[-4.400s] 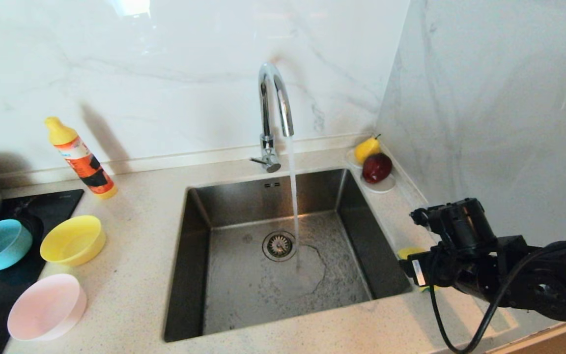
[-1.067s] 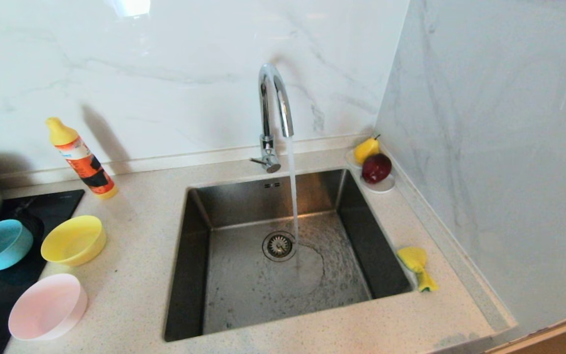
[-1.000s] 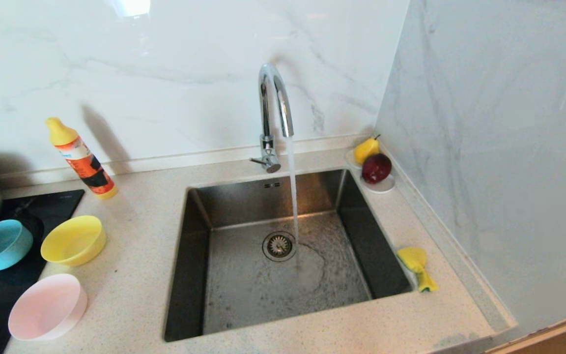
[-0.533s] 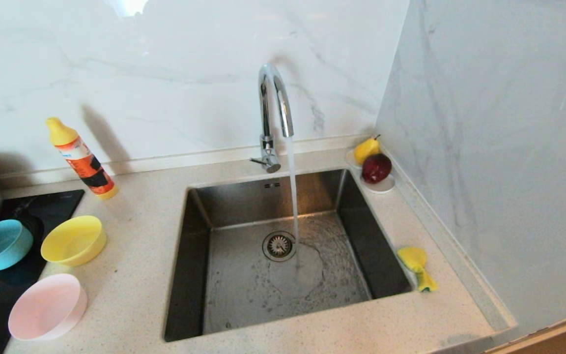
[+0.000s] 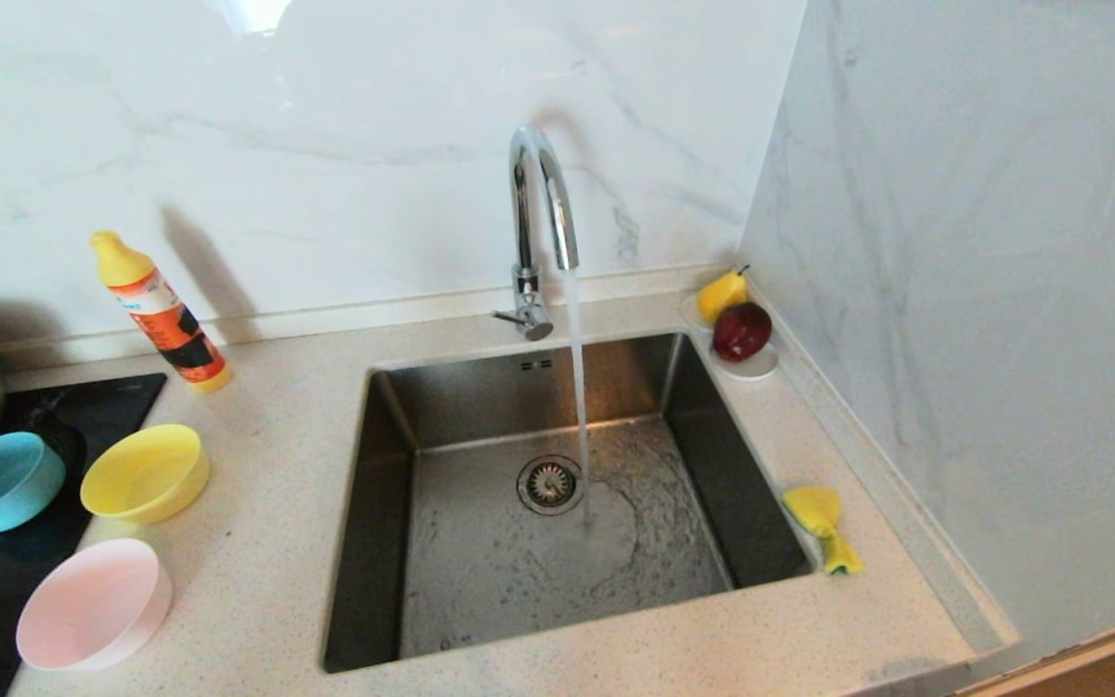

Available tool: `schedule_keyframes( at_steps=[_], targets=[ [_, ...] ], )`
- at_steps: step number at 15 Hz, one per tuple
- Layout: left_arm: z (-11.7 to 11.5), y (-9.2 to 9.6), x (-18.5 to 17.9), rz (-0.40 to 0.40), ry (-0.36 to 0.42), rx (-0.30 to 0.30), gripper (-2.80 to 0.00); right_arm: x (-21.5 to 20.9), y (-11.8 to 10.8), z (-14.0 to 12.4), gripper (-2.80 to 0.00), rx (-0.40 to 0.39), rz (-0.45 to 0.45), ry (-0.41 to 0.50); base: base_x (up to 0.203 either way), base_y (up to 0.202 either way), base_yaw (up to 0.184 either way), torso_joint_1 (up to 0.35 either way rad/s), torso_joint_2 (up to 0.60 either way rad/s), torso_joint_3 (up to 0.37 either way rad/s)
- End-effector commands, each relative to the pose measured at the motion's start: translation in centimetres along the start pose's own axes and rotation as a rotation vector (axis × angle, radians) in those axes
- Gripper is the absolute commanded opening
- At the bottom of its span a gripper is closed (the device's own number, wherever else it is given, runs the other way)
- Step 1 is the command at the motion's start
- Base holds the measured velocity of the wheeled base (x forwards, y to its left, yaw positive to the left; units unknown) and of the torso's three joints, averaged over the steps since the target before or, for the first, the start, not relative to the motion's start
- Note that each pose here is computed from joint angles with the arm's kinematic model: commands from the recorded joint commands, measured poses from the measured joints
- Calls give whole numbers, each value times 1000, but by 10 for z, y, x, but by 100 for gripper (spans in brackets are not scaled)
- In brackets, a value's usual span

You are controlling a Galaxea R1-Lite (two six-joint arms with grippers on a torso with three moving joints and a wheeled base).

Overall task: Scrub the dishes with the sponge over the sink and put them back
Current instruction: Turn off the faucet

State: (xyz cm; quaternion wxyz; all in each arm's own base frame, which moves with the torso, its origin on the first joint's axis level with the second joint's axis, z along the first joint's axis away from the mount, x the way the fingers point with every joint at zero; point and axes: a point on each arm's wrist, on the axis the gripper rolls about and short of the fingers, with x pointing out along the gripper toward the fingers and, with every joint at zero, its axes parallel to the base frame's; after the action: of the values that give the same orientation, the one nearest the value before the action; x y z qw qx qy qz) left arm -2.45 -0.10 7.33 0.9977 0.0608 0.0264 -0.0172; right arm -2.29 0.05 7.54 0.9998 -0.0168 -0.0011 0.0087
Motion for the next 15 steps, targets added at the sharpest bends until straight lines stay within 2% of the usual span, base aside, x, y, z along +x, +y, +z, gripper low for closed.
schedule_keyframes(
  at_steps=[1,5,7,9,10,12,14,15],
  targets=[
    [-1,0,0,0,1,10,-280,0,0,0,-280,0,1,2,0,0,0,0,0,0],
    [4,1,-1,7,-26,12,-280,0,0,0,-280,0,1,2,0,0,0,0,0,0],
    [39,4,-14,10,-124,11,-280,0,0,0,-280,0,1,2,0,0,0,0,0,0],
    [97,10,-26,-11,-190,7,-280,0,0,0,-280,0,1,2,0,0,0,0,0,0],
    [124,13,-22,-39,-175,-5,-280,0,0,0,-280,0,1,2,0,0,0,0,0,0],
    [175,19,6,-110,-81,-64,-280,0,0,0,-280,0,1,2,0,0,0,0,0,0],
    [212,24,58,-182,71,-146,-280,0,0,0,-280,0,0,3,0,0,0,0,0,0],
    [223,26,90,-226,158,-189,-280,0,0,0,-280,0,1,2,0,0,0,0,0,0]
  ],
)
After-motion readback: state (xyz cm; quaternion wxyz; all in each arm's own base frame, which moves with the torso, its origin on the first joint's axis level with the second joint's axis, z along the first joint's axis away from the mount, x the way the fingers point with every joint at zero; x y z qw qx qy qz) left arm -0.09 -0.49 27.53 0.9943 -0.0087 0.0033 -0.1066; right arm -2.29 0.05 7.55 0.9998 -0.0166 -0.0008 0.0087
